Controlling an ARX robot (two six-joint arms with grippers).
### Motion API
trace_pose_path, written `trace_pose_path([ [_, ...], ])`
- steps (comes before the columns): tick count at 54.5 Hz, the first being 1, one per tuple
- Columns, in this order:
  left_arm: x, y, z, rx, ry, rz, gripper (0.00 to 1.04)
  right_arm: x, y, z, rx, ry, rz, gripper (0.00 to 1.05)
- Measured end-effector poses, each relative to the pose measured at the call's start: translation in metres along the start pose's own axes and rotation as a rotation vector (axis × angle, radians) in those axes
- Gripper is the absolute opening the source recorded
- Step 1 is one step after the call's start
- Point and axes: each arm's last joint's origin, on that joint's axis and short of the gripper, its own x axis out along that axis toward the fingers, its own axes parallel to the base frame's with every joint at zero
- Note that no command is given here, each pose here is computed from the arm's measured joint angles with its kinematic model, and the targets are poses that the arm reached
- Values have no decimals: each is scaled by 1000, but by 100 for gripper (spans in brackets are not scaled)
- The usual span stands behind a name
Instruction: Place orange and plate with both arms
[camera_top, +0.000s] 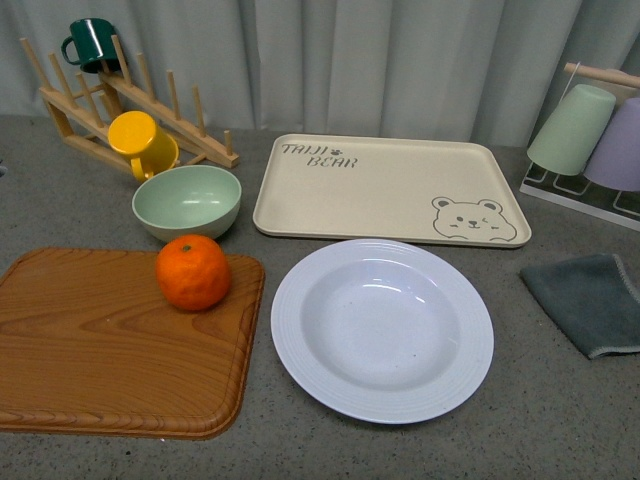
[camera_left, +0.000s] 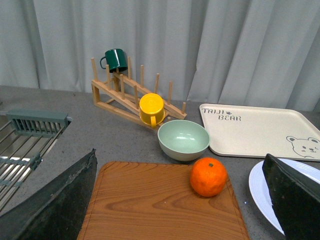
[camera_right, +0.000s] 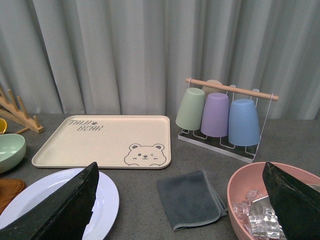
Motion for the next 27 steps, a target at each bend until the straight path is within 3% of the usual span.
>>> trace_pose_path([
  [27, 0, 0, 0, 0, 0, 0, 98, 0, 0, 0, 0, 0, 0, 96],
])
